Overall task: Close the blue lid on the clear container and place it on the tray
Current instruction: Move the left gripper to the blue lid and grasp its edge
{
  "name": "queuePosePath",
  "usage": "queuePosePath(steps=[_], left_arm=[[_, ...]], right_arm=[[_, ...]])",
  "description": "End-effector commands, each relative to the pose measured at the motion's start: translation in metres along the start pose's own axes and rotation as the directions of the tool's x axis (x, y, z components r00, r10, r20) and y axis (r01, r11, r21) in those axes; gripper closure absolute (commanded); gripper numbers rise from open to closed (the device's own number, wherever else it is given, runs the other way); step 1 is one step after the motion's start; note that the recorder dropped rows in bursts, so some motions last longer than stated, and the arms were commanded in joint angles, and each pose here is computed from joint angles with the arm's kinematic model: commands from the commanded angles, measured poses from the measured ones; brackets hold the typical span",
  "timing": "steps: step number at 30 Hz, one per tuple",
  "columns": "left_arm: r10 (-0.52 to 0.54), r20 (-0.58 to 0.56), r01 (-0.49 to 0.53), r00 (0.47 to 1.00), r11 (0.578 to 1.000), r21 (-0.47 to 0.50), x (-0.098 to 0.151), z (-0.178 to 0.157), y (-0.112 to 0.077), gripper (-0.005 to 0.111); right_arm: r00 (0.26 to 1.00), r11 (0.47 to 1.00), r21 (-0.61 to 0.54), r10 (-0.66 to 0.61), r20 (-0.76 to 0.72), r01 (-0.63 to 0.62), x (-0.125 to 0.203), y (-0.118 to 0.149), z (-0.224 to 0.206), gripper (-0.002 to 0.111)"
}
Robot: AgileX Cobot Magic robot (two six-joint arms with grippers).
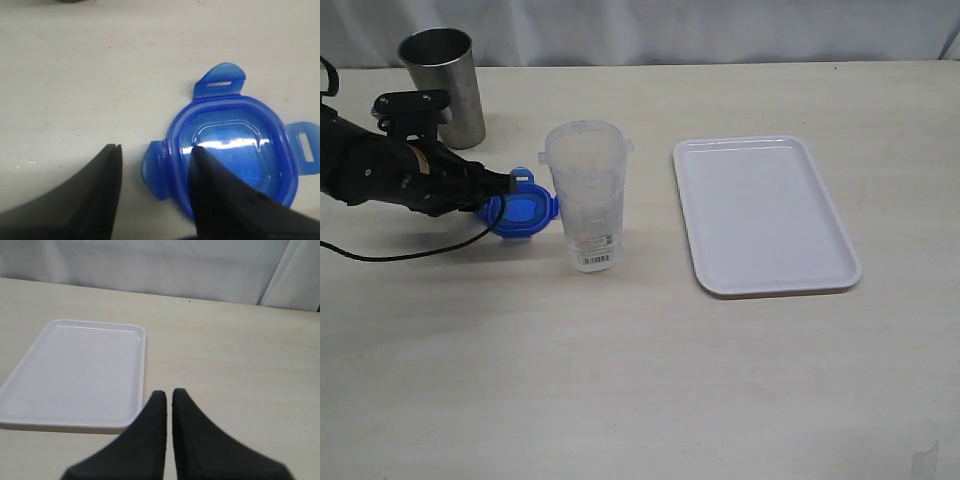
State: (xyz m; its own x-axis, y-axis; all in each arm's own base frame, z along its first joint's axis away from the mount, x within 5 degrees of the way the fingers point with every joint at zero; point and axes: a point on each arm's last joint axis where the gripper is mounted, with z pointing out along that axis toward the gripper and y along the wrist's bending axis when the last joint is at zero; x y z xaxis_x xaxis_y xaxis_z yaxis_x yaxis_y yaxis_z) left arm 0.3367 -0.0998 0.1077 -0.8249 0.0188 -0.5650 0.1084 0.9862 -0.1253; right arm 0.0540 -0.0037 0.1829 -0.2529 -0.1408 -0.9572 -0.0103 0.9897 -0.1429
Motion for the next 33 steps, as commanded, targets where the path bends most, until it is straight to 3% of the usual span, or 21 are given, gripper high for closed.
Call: queuePosePath(steps=[1, 9, 15, 31, 33], left_arm=[[0.002, 0.016, -0.002, 1.000, 1.000, 0.014, 0.0027, 0.0104, 0.0006, 0.067], [-0.001, 0.037, 0.000, 0.999, 1.000, 0.027, 0.0020, 0.0130, -0.0003, 0.067], [0.002, 0.033, -0.002, 0.999, 1.000, 0.025, 0.0024, 0.0130, -0.0001, 0.086], [0.004, -0.009, -0.004, 1.000, 1.000, 0.005, 0.0062, 0.0131, 0.0017, 0.086], [0.004, -0.009, -0.004, 1.000, 1.000, 0.005, 0.0062, 0.0131, 0.0017, 0.090]], right_arm=[[1.000, 1.000, 0.004, -0.008, 0.004, 0.008, 0.0003, -0.0003, -0.0003, 0.104], [1.000, 1.000, 0.004, -0.008, 0.004, 0.008, 0.0003, -0.0003, -0.0003, 0.104], [1.000, 1.000, 0.004, -0.008, 0.004, 0.008, 0.0003, -0.0003, -0.0003, 0.104], [1.000, 1.000, 0.004, -0.008, 0.004, 0.008, 0.0003, -0.0003, -0.0003, 0.104], [1.000, 1.000, 0.004, -0.008, 0.004, 0.008, 0.0003, -0.0003, -0.0003, 0.104]])
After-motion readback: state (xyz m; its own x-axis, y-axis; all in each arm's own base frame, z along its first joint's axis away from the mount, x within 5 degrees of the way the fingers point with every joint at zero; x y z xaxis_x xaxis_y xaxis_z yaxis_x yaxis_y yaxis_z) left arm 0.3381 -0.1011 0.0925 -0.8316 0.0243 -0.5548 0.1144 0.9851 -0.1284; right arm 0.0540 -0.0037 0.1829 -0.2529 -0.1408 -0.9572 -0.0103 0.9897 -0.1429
